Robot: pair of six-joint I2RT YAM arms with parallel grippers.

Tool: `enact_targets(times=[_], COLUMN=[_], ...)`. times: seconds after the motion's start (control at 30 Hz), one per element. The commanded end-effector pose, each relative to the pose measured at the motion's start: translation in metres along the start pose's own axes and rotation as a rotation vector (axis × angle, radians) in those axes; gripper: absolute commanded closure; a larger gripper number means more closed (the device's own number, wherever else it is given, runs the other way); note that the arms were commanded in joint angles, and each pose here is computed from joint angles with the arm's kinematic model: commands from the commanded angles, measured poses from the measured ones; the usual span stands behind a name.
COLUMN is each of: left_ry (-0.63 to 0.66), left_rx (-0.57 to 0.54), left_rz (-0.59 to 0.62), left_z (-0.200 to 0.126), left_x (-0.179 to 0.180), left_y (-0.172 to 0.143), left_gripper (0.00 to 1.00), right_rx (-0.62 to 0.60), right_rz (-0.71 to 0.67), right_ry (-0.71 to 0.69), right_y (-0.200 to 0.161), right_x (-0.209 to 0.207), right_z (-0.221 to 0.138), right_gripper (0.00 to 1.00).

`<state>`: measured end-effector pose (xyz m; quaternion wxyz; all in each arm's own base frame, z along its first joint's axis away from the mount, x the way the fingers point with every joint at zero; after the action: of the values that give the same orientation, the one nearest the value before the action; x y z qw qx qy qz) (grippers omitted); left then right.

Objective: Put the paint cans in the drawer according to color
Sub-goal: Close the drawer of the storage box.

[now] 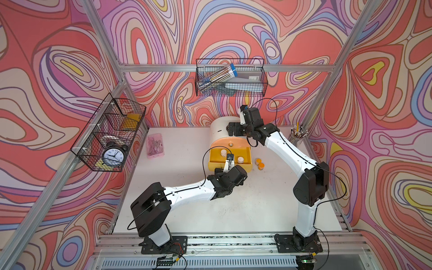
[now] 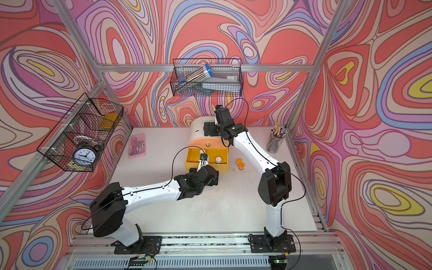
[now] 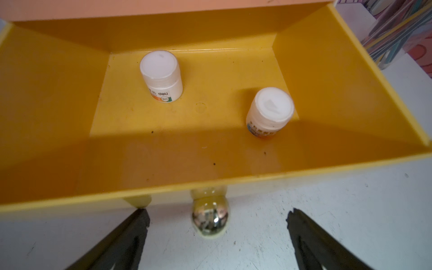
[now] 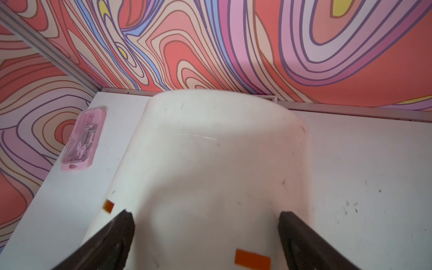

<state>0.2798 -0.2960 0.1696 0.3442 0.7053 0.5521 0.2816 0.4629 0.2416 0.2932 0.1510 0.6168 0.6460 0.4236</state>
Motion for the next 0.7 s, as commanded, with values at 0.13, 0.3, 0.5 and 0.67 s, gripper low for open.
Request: enact_targets(times=[0.13, 0.3, 0.5, 0.67], left_ry=[-0.028, -0.091, -0.137, -0.127], left_rx=[-0.083, -0.128, -0.196, -0.178], left_rz=[-0.056, -0.049, -0.057, -0.035], left_z=[0.029, 0.033, 0.032, 0.058], left_x=[0.003, -0.009, -0.017, -0.013], left_y=[0.035, 0.052, 0.068, 0.065], left_gripper=[0.01, 0.01, 0.01, 0.01], right_rx=[0.184, 0.187, 0.180, 0.172], right_rz=[0.043, 0.040, 0.042, 0.052], right_ry=[0.025, 0.021, 0.023, 0.038], right_y=[-0.040, -0.041, -0.037, -0.035], right_x=[0.001, 0.000, 0.000, 0.000], right_z=[0.002, 0.003, 0.002, 0.000], right_gripper=[0.02, 0.02, 0.02, 0.02])
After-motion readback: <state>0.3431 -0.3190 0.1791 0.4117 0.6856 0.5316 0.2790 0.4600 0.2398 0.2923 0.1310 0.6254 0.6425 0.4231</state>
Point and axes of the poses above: each gripper's point midway between its finger pads, its own z axis out along the fingers, its own x axis along the line the jaws close on, y = z × x, the point moved 5 cm from there along -z, back along the fingers, and after that the axes turned 7 degrees about z, right-handed, at the moved point
